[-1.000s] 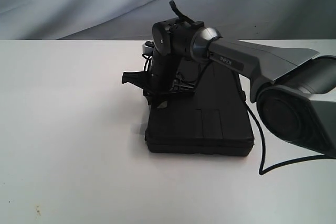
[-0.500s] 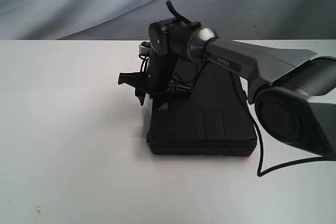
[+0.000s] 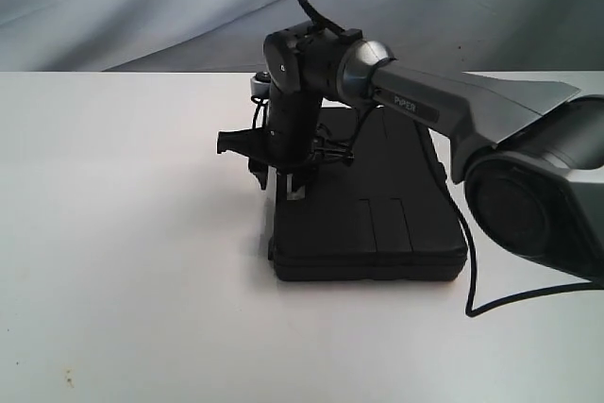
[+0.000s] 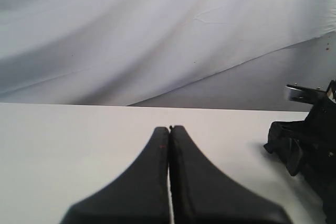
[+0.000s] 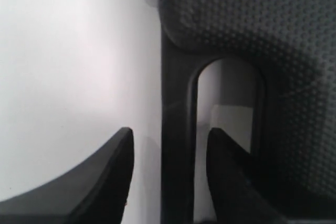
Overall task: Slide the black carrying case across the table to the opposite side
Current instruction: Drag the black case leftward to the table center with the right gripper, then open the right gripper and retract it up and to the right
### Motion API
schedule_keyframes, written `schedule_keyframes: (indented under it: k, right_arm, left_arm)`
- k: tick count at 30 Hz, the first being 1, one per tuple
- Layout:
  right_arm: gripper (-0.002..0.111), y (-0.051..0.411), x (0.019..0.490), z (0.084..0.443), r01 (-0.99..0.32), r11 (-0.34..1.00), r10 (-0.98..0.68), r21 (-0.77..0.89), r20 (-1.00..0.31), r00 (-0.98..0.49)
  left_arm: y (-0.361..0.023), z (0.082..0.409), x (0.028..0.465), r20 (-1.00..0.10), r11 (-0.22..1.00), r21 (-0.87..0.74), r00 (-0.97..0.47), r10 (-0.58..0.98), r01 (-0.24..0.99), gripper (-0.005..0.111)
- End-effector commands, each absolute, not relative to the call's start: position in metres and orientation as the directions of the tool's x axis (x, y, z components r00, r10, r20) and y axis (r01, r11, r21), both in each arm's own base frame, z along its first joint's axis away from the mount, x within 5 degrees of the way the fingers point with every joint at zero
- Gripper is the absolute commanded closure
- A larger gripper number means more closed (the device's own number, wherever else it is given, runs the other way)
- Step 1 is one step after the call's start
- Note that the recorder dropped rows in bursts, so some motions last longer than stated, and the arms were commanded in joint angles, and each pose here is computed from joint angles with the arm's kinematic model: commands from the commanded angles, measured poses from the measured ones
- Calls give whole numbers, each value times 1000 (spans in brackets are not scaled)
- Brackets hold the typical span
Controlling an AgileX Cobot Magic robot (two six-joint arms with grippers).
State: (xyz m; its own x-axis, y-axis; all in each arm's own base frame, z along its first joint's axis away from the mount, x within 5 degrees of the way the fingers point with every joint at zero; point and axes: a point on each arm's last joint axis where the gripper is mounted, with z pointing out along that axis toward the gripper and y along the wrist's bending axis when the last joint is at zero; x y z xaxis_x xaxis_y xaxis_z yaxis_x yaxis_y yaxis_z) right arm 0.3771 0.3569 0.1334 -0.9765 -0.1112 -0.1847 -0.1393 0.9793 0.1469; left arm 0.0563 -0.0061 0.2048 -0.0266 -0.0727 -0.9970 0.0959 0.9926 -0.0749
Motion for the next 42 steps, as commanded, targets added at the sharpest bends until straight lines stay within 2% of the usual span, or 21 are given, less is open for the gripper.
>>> schedule_keyframes:
  k: [1, 9, 10, 16, 25, 33, 42]
  right_arm:
    - [66, 349, 379, 157, -151, 983, -122, 107, -238, -964]
    - [77, 342, 366, 233, -185, 977, -134, 111, -359, -924]
    - [84, 341, 361, 244, -194, 976, -143, 101, -373, -917]
    - [107, 343, 347, 272, -233, 965, -167, 117, -409, -897]
    - [108, 315, 320, 275, -219, 961, -124, 171, -440, -889]
    - [108, 258, 290, 269, -152, 942, 9, 298, -479, -878]
    - [108, 193, 261, 262, -90, 929, 118, 360, -516, -848]
  left_arm:
    - [-6, 204, 56, -997, 993, -77, -25, -75, 94, 107]
    - [-6, 204, 56, -997, 993, -77, -25, -75, 94, 107]
    - [-6, 204, 56, -997, 993, -77, -25, -75, 94, 107]
    - [-6, 204, 56, -997, 993, -77, -25, -75, 94, 107]
    - [-6, 204, 56, -997, 993, -77, -25, -75, 94, 107]
    - [-6, 204, 56, -997, 993, -77, -25, -75, 94, 107]
    - [-6, 204, 56, -997, 993, -77, -25, -75, 94, 107]
